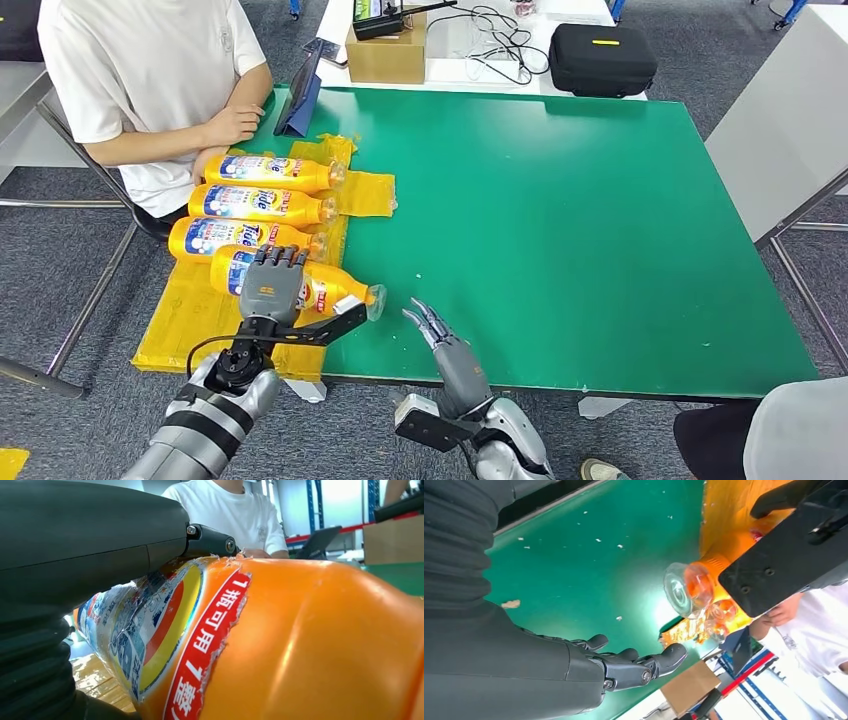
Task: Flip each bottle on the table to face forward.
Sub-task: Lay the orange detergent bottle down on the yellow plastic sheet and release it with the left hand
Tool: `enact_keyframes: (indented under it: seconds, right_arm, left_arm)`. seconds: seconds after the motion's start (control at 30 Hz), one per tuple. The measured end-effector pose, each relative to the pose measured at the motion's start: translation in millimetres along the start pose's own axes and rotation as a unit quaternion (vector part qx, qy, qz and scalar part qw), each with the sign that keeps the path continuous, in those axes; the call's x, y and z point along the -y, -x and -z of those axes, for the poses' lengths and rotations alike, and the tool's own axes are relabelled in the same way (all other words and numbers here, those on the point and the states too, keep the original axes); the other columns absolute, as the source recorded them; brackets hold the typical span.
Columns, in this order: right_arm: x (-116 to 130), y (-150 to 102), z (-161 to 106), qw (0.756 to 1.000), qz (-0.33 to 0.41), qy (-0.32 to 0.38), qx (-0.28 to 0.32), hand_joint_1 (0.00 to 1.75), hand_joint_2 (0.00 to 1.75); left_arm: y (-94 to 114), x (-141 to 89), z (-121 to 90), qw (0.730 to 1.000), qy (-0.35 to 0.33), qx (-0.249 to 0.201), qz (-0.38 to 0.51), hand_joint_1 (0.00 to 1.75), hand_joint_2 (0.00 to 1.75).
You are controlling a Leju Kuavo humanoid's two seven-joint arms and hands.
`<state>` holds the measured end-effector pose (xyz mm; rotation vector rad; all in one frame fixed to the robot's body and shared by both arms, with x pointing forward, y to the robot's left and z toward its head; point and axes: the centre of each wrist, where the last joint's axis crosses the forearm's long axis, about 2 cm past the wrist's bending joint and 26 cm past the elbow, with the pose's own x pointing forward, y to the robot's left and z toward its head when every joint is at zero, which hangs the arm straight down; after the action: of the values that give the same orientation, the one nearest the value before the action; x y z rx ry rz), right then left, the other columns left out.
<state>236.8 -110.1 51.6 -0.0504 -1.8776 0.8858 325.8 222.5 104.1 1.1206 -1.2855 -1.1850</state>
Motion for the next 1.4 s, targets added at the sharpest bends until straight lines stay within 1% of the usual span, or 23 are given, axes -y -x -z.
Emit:
enact_keyframes:
  seconds: [0.07, 0.1, 0.13, 0.2, 0.33, 0.37, 0.4, 0.43, 0.47, 0.5, 0.53, 0.57, 0.6, 0.8, 1.0, 1.13, 1.27, 1.33, 1.4]
  right_arm:
    - [1, 1, -2, 1.0, 0.001, 0.004, -0.003, 0.0, 1.75]
    - [2, 1, -2, 1.0, 0.002, 0.006, -0.003, 0.0, 1.75]
    - [2, 2, -3, 1.0, 0.003, 0.008, -0.004, 0.0, 1.75]
    - [3, 3, -3, 1.0, 0.004, 0.011, -0.006, 0.0, 1.75]
    - [5, 4, -5, 1.0, 0.006, 0.015, -0.007, 0.0, 1.75]
    - [5, 4, -5, 1.0, 0.007, 0.016, -0.007, 0.0, 1.75]
    - [5, 5, -5, 1.0, 0.007, 0.018, -0.007, 0.0, 1.75]
    - [6, 5, -5, 1.0, 0.008, 0.019, -0.007, 0.0, 1.75]
    - [6, 5, -5, 1.0, 0.009, 0.02, -0.007, 0.0, 1.75]
    - [6, 5, -5, 1.0, 0.009, 0.021, -0.006, 0.0, 1.75]
    - [6, 5, -4, 1.0, 0.009, 0.022, -0.006, 0.0, 1.75]
    - [7, 5, -4, 1.0, 0.01, 0.023, -0.006, 0.0, 1.75]
    - [7, 6, -5, 1.0, 0.01, 0.023, -0.007, 0.0, 1.75]
    - [7, 7, -3, 0.999, 0.016, 0.027, -0.003, 0.0, 1.75]
    - [8, 9, -1, 0.999, 0.021, 0.031, 0.001, 0.0, 1.75]
    - [7, 11, -2, 0.999, 0.024, 0.033, -0.001, 0.0, 1.75]
    - [5, 12, -4, 0.999, 0.025, 0.035, -0.003, 0.0, 1.75]
    - [5, 13, -5, 0.999, 0.026, 0.035, -0.002, 0.0, 1.75]
    - [4, 14, -6, 0.999, 0.029, 0.035, 0.0, 0.0, 1.75]
  left_arm:
    - [-1, -2, 0, 1.0, 0.017, 0.005, -0.002, 1.11, 1.75]
    - [-2, -3, -1, 1.0, 0.024, 0.008, -0.004, 1.1, 1.75]
    - [-3, -4, -1, 0.999, 0.03, 0.01, -0.004, 1.33, 1.75]
    - [-5, -5, -1, 0.999, 0.039, 0.008, -0.001, 1.73, 1.75]
    - [-2, -6, 2, 0.999, 0.053, -0.006, 0.005, 1.74, 1.75]
    - [-1, -6, 3, 0.998, 0.056, -0.009, 0.005, 1.73, 1.75]
    - [0, -7, 4, 0.998, 0.06, -0.012, 0.005, 1.68, 1.75]
    - [2, -7, 6, 0.998, 0.063, -0.016, 0.006, 1.42, 1.75]
    - [3, -6, 7, 0.998, 0.067, -0.018, 0.008, 1.05, 1.75]
    - [5, -6, 8, 0.997, 0.07, -0.021, 0.009, 0.62, 1.75]
    - [6, -5, 9, 0.997, 0.074, -0.023, 0.01, 0.23, 1.75]
    - [6, -4, 10, 0.997, 0.077, -0.025, 0.01, 0.06, 1.75]
    - [7, -4, 11, 0.996, 0.08, -0.027, 0.011, 0.0, 1.75]
    - [13, -2, 25, 0.992, 0.118, -0.034, 0.002, 0.0, 1.75]
    - [23, -1, 37, 0.987, 0.161, -0.014, -0.021, 0.0, 1.75]
    - [29, -2, 40, 0.983, 0.18, 0.005, -0.041, 0.0, 1.75]
    - [36, -3, 41, 0.978, 0.195, 0.04, -0.069, 0.0, 1.75]
    - [39, -4, 39, 0.972, 0.205, 0.071, -0.094, 0.0, 1.75]
    - [42, -4, 33, 0.96, 0.214, 0.114, -0.14, 0.0, 1.75]
